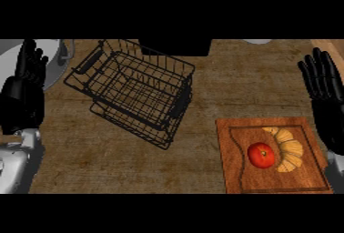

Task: Pick the croissant from the cutting board and place it in the tiered basket

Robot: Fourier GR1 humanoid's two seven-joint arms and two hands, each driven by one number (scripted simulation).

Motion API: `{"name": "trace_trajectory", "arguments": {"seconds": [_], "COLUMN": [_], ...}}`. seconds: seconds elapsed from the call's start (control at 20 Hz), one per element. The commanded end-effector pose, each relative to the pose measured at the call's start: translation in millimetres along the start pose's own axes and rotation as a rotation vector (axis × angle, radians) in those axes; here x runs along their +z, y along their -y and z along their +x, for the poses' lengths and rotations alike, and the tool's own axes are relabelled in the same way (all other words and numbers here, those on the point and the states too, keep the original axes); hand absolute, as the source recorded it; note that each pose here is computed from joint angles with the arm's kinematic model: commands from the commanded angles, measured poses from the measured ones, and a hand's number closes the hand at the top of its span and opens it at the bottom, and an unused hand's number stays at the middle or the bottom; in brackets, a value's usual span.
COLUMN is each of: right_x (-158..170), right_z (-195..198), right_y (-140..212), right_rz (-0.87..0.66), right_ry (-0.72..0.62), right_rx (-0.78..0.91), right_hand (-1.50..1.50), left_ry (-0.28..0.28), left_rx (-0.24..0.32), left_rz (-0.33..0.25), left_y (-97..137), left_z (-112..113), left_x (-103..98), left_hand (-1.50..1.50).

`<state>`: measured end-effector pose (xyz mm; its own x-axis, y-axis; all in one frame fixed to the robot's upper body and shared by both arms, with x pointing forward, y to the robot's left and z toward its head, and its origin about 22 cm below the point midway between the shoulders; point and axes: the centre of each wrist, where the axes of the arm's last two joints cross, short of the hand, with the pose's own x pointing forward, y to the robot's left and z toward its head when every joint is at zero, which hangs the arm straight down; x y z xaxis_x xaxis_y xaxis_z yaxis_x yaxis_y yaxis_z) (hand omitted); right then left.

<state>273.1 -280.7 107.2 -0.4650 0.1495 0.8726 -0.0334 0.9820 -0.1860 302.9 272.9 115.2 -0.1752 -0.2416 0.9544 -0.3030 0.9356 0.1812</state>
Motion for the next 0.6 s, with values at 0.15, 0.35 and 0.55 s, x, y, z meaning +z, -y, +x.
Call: {"name": "trace_trajectory", "arguments": {"seconds": [0.15, 0.35, 0.55], "right_x": [3, 59, 82], "right_z": [11, -21, -25], "right_y": [76, 142, 129], "right_rz": [-0.204, -0.726, -0.940], "right_ry": [-0.018, -0.345, -0.273], "right_rx": [0.181, 0.380, 0.178], "right_hand": [1.50, -1.50, -1.50], "left_ry": [-0.277, -0.444, -0.465], "left_rx": [-0.034, -0.035, -0.011], "left_rz": [-0.058, -0.075, -0.136], "left_y": [5, 6, 25], "left_z": [-76, -107, -120], "left_x": [63, 92, 127], "left_hand": [0.00, 0.00, 0.00]}}
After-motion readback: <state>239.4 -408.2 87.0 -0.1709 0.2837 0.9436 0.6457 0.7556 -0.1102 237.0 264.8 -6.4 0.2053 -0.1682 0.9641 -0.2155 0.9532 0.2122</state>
